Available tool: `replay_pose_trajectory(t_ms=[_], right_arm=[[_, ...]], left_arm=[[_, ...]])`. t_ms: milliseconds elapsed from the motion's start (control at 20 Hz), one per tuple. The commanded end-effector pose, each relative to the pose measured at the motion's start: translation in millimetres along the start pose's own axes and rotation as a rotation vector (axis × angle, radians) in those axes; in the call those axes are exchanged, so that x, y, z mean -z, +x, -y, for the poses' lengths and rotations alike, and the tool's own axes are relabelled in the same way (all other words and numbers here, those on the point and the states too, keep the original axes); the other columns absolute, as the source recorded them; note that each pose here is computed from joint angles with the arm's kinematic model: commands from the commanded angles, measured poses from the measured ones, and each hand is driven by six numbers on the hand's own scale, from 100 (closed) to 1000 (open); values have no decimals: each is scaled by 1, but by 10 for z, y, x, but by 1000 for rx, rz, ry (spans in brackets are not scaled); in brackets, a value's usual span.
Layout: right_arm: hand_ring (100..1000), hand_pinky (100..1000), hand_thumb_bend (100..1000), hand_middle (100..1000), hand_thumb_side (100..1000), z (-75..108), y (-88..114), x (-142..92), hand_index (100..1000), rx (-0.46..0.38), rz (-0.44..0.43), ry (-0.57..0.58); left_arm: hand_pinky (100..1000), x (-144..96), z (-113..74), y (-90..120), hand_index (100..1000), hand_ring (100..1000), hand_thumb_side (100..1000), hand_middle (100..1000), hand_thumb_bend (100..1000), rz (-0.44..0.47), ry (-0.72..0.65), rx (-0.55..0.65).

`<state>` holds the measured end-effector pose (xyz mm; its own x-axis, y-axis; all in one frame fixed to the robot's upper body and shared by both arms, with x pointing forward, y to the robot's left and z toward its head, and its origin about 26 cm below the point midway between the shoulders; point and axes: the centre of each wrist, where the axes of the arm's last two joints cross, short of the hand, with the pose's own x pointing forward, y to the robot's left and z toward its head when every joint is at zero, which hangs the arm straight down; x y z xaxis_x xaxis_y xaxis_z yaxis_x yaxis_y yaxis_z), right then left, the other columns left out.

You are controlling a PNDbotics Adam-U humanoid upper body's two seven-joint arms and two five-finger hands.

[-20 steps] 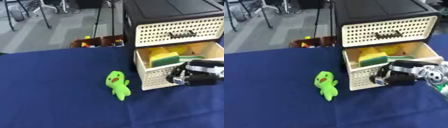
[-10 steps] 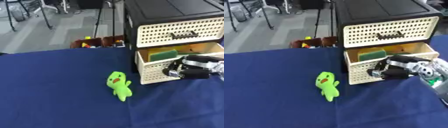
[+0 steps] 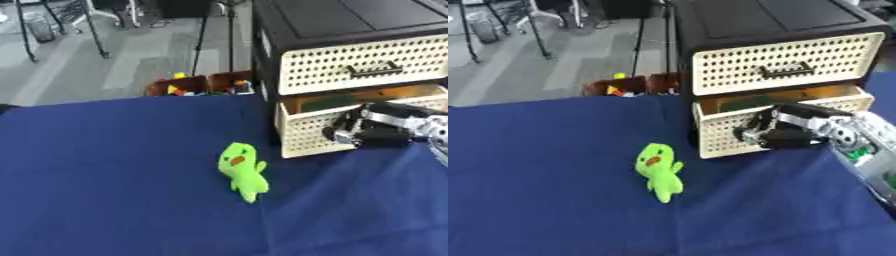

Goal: Pick up objects from table and place into drawer.

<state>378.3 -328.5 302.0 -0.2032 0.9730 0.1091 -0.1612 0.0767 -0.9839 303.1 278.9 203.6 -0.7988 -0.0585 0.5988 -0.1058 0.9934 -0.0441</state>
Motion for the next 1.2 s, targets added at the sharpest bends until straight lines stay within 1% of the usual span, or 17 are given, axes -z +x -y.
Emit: replay_pose_trajectory(t_ms=[50,250,500,700,1200], right_arm=[[808,552,325,852,1000,38,-114,9,879,-15,-46,-19],[813,557,329,860,1000,13,-135,8,891,-23,-40,-17],[827,566,328,891,1000,-33,-178,-153,917,-28,-27,-23],[828,567,327,895,1000,-52,-160,-211,945,-21,-10,-26],[834,574,332,899,1000,19,-186,-157,944,-7,-13,-55]], left_arm=[[456,30,-5,56,802,621,922,632,335,22,-12,0],[457,32,-6,57,802,622,923,633,332,22,-13,-1],[458,36,-3,58,803,623,923,633,330,24,-15,-4],[458,33,0,56,803,623,924,634,328,23,-14,-7],[458,25,15,51,800,624,931,631,320,19,-24,-16]])
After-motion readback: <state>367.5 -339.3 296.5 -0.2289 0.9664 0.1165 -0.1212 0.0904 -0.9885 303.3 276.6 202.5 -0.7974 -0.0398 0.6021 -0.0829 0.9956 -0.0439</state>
